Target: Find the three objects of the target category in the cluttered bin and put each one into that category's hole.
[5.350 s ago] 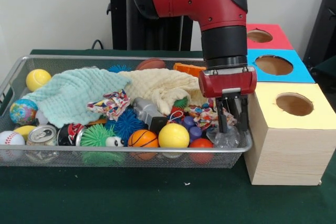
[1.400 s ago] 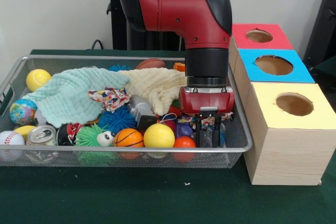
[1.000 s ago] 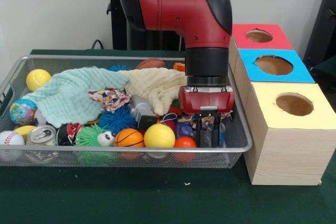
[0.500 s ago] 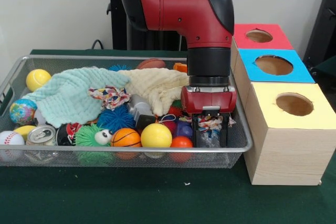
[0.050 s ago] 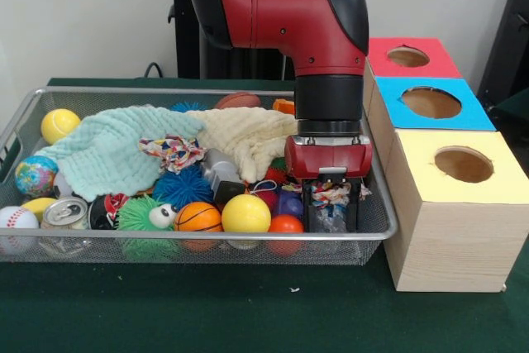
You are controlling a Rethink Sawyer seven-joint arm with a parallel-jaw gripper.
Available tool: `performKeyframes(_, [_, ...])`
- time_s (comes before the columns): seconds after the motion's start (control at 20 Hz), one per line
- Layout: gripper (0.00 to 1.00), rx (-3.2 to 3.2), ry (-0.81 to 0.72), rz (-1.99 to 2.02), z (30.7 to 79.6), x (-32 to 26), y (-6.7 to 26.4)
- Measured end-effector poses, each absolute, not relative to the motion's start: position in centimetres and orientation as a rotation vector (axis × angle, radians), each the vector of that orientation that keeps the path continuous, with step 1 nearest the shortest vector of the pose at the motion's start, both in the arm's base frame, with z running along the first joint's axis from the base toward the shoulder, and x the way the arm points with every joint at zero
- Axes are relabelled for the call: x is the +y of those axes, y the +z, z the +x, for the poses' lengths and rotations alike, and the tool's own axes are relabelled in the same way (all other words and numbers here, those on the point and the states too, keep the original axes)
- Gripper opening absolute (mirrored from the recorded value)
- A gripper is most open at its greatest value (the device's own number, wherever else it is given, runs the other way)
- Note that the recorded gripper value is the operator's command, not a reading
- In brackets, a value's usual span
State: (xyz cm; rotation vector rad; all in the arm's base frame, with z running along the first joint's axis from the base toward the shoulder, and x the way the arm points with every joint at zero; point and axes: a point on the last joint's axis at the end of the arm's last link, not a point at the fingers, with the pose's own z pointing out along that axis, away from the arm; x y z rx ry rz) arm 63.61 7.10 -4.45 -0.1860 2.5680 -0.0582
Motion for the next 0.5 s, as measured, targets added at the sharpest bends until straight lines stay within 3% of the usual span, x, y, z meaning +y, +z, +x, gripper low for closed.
performKeyframes(0.5, [1.0,2.624,-0.07,-0.2,62.92,7.48,-4.61])
